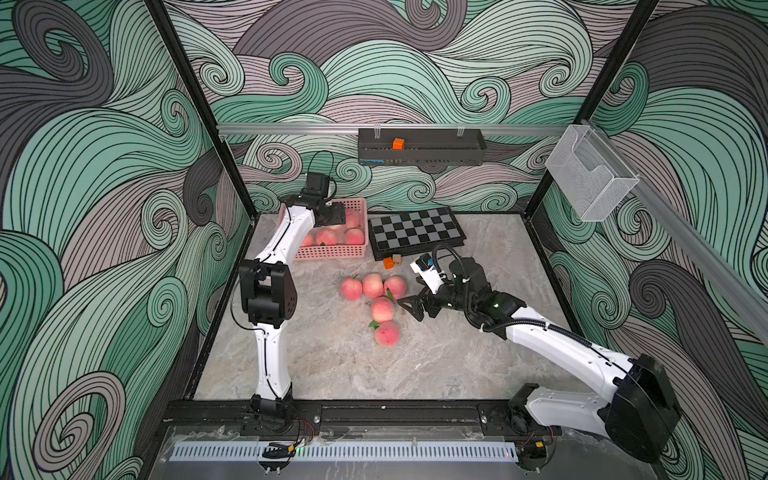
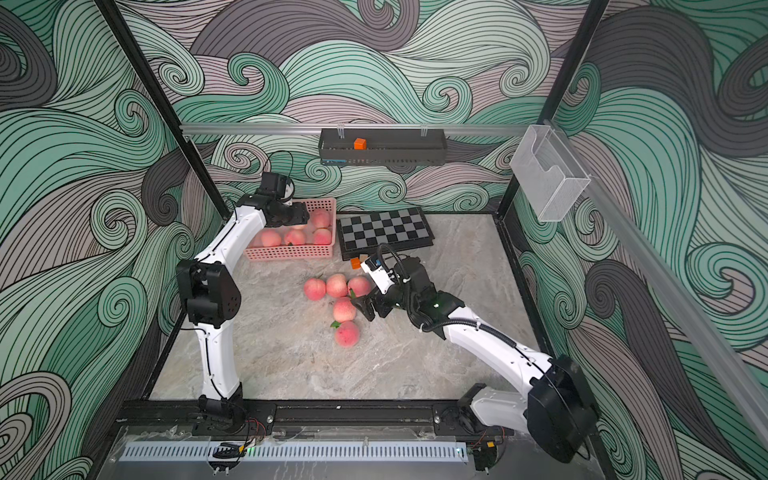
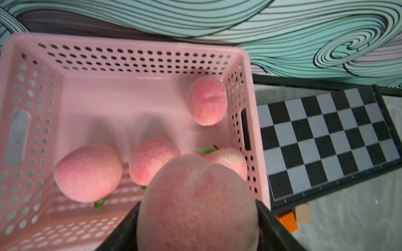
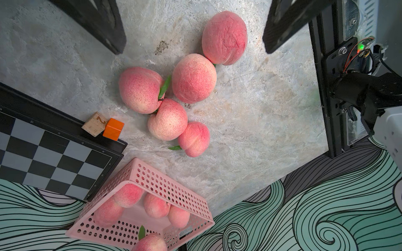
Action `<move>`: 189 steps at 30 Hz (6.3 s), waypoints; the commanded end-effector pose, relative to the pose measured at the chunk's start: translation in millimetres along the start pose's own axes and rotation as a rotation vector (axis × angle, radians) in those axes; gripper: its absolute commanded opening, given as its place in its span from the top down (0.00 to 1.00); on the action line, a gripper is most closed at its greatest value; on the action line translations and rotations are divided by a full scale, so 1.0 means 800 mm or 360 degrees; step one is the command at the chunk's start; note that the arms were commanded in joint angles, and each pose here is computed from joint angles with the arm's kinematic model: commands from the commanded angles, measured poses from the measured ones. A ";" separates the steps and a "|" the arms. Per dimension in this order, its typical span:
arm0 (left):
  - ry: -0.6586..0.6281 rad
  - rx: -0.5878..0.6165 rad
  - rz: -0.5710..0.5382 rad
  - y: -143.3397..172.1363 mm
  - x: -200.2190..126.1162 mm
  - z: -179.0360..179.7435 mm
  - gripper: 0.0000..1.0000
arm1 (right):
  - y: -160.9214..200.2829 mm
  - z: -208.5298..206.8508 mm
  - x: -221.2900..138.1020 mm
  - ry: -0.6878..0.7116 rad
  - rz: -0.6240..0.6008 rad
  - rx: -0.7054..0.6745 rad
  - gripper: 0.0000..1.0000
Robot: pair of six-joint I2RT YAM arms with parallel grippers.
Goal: Put the peaches into the basket
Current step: Place the peach in the basket, then pick up the peach from the center of the board.
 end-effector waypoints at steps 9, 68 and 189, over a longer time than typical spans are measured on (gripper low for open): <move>-0.0060 0.0090 -0.0220 -0.045 0.068 0.018 0.43 | -0.010 -0.008 0.012 -0.0033 -0.0012 -0.0033 0.01; -0.0028 -0.0006 -0.0184 -0.024 0.204 0.068 0.33 | -0.003 -0.025 0.056 -0.0061 0.0062 -0.0033 0.01; 0.0961 -0.0329 0.0953 0.360 -0.243 0.021 0.05 | 0.093 0.077 0.098 -0.0236 0.0346 0.0111 0.27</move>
Point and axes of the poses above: each gripper's point midway between its finger pads, its own x axis out along the fingers, its own z axis along the line the jaws close on, y = z × x, the point moved 10 cm from there along -x, back along the fingers, and after that the axes turned 11 degrees about -x, right-handed, at the moved point
